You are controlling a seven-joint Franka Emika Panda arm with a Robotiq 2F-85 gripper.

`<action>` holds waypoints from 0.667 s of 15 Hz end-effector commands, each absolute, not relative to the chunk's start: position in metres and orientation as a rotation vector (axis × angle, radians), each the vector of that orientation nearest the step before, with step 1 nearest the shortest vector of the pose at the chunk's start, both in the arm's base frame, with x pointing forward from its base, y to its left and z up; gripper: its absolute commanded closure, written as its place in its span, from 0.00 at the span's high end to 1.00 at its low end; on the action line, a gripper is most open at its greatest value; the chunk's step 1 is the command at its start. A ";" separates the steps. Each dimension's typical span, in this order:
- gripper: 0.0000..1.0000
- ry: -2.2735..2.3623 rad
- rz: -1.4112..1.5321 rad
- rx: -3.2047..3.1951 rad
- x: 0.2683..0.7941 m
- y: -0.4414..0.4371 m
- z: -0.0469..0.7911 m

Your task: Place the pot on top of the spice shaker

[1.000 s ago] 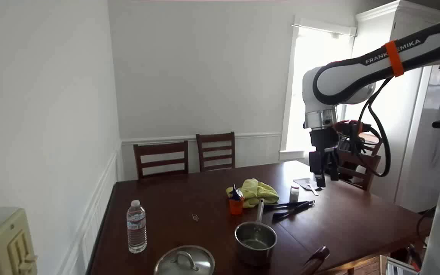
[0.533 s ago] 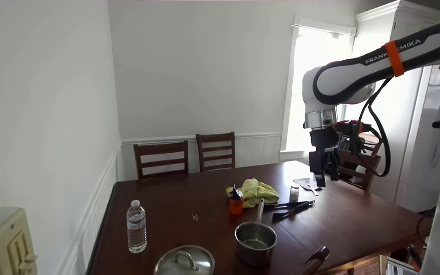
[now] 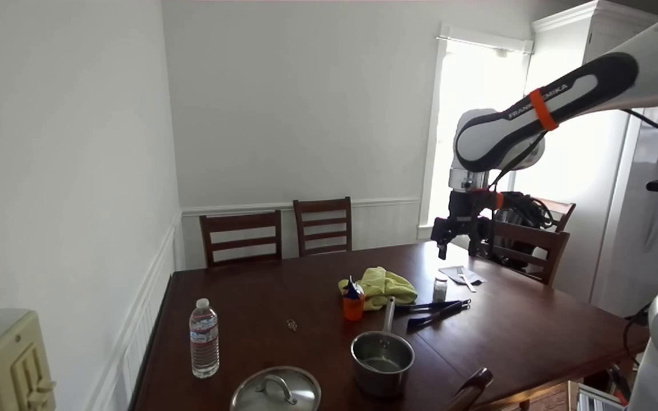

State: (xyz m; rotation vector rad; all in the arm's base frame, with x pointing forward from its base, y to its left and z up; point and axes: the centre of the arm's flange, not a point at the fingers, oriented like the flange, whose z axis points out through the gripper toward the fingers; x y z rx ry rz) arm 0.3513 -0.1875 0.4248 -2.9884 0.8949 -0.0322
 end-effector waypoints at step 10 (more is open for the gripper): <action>1.00 1.651 -0.084 -2.733 0.445 -0.231 0.359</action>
